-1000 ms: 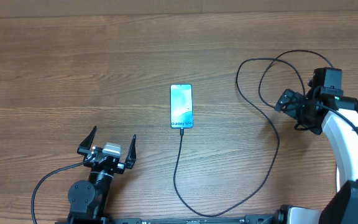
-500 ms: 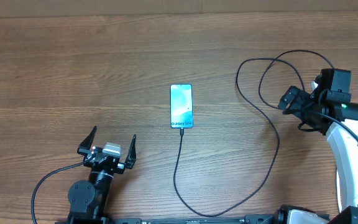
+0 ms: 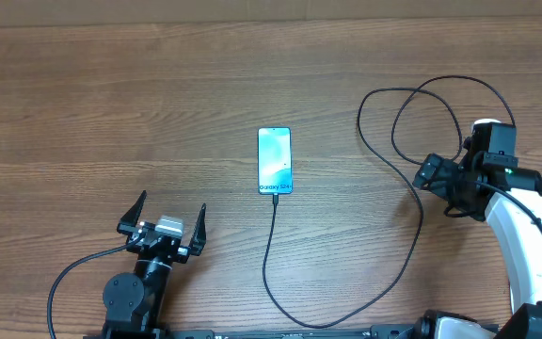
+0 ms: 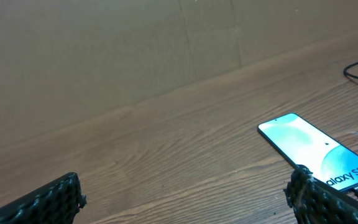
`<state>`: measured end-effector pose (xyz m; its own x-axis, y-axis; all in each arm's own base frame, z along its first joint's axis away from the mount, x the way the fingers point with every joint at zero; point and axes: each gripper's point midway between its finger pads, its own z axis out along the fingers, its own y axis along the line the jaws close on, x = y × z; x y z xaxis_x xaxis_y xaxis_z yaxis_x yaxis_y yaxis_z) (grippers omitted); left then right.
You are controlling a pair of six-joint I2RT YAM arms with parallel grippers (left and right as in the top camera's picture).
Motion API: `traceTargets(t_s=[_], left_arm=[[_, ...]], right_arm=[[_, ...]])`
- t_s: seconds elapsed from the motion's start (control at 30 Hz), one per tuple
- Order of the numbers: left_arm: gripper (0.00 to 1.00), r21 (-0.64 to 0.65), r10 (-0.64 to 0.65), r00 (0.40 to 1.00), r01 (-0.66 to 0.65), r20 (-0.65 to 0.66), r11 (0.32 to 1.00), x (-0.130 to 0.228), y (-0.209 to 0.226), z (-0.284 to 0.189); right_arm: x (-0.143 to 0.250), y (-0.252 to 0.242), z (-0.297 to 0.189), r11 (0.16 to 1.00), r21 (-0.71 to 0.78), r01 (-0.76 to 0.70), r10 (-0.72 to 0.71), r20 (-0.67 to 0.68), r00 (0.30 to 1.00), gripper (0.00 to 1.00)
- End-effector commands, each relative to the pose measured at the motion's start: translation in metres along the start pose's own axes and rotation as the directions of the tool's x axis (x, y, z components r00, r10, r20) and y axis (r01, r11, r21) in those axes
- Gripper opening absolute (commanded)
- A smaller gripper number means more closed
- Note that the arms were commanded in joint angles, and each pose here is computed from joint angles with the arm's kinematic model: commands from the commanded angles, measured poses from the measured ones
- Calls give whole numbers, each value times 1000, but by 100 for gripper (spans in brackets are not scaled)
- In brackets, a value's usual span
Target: Plug charger to phone and switch on socket
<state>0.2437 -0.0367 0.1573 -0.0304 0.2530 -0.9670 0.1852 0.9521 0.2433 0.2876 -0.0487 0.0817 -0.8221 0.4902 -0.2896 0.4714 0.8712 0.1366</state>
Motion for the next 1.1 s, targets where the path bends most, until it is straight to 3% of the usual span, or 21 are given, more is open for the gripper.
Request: traceTargets(t_s=[0.0, 0.47, 0.73, 1.07], left_arm=[[100, -9, -21, 1000, 21, -5, 1000, 2, 2, 0], [100, -9, -21, 1000, 21, -5, 1000, 2, 2, 0], [100, -9, -21, 1000, 21, -4, 1000, 2, 1, 0], [100, -9, -21, 1000, 21, -5, 1000, 2, 1, 0]], right_arm=[[0, 2, -3, 1000, -11, 11, -11, 15, 1000, 100], [-15, 15, 5, 996, -84, 24, -16, 95, 995, 100], [5, 13, 23, 987, -97, 124, -117, 75, 990, 100], [19, 8, 27, 989, -91, 118, -115, 36, 993, 100]])
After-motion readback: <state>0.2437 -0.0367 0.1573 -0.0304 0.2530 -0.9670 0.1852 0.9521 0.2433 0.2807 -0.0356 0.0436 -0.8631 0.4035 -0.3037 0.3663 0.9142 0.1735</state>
